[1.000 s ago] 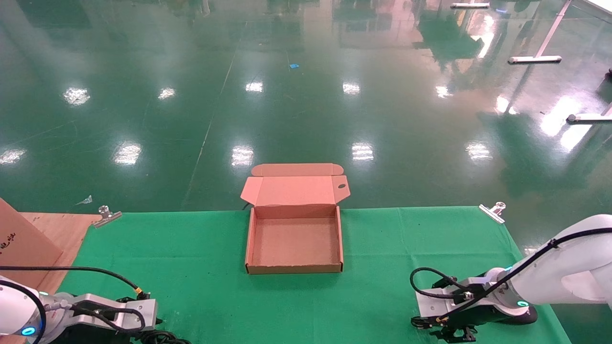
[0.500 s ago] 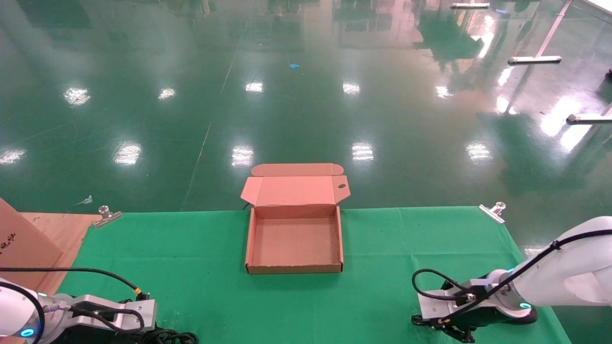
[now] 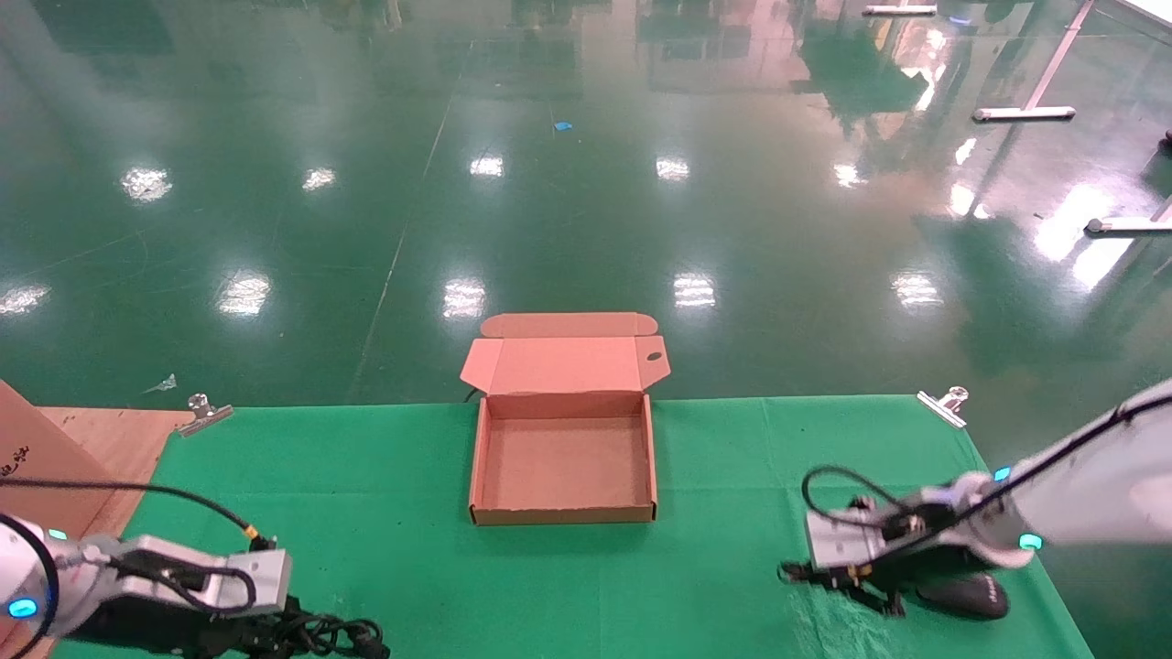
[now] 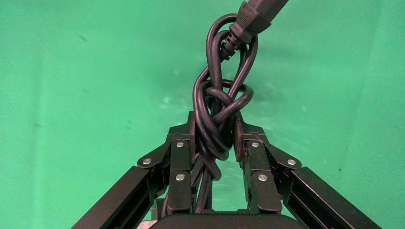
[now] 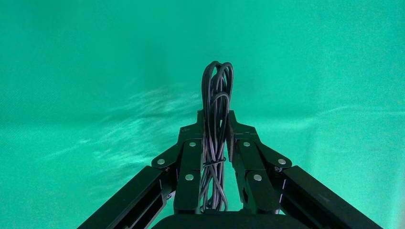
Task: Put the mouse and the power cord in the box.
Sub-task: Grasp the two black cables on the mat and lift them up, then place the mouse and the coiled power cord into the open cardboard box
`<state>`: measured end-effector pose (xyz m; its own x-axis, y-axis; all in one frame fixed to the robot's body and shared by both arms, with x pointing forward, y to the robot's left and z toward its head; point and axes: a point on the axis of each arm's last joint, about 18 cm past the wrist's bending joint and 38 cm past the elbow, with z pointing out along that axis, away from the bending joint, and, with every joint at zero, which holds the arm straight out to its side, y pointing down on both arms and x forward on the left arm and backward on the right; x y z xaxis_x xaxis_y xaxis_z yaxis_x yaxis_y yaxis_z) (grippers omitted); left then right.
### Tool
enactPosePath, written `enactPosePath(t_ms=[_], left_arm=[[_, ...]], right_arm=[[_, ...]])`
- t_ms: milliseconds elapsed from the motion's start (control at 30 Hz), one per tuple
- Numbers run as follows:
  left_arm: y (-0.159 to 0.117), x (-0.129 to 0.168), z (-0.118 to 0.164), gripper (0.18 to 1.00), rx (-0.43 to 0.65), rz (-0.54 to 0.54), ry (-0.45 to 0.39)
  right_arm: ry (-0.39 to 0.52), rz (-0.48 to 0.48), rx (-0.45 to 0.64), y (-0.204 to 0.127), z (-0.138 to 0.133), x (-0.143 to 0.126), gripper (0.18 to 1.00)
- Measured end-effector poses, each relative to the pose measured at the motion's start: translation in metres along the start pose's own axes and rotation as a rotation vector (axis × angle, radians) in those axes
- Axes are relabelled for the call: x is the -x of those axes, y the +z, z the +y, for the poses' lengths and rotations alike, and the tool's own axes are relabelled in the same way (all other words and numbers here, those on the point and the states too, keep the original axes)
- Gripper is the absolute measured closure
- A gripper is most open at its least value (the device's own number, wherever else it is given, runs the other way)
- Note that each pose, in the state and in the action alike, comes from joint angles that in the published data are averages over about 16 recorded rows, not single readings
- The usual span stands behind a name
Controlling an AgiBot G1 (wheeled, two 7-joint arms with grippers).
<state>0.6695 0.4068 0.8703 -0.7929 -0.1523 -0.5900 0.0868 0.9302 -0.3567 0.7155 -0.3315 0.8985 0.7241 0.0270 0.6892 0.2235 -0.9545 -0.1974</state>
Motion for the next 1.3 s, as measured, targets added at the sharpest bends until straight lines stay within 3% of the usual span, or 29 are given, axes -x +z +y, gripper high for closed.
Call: enactPosePath(t_ms=[333, 800, 1067, 1300], left_arm=[[-0.043, 0.05, -0.051, 0.849, -0.065, -0.095, 0.087], [-0.08, 0.123, -0.14, 0.85, -0.136, -0.327, 0.175], [-0.087, 0.143, -0.175, 0.85, -0.169, -0.408, 0.199], [-0.086, 0.147, -0.191, 0.851, -0.183, -0.423, 0.221]], right_arm=[[-0.052, 0.092, -0.083, -0.043, -0.045, -0.053, 0.919], [-0.202, 0.244, -0.152, -0.104, -0.142, -0.126, 0.92], [-0.278, 0.355, -0.179, -0.121, -0.19, -0.151, 0.921], [-0.303, 0.437, -0.193, -0.115, -0.214, -0.159, 0.921]])
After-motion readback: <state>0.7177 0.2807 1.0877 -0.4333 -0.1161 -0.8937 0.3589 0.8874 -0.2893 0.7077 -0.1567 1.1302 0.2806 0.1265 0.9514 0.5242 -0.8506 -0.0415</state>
